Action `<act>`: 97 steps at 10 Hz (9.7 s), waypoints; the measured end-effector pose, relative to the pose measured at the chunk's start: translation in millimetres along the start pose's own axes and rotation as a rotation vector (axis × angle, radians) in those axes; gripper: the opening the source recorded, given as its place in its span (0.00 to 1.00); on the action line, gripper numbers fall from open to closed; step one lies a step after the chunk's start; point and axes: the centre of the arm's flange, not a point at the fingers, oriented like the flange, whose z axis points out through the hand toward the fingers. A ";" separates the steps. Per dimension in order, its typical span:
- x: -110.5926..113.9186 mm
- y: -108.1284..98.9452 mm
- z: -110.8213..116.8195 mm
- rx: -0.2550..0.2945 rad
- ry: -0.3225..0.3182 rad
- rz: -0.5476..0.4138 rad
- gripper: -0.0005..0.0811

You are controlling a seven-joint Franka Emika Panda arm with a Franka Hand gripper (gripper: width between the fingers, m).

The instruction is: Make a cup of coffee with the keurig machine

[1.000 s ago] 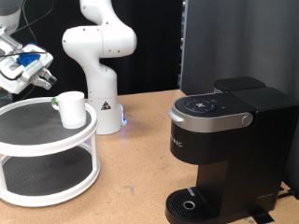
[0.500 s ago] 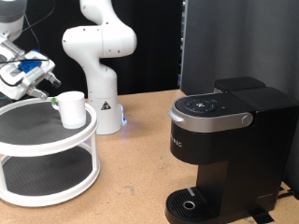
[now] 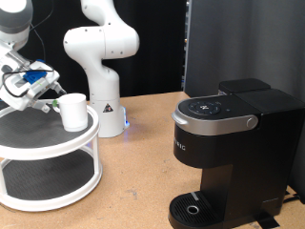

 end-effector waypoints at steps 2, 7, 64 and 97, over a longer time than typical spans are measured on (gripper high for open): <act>-4.4 -0.1 5.4 0.006 0.003 -0.003 0.99; -9.1 0.3 9.7 0.008 0.009 0.001 0.99; 95.4 -4.5 224.2 -0.205 0.041 0.176 0.10; 114.1 -17.4 356.4 -0.201 0.082 0.170 0.59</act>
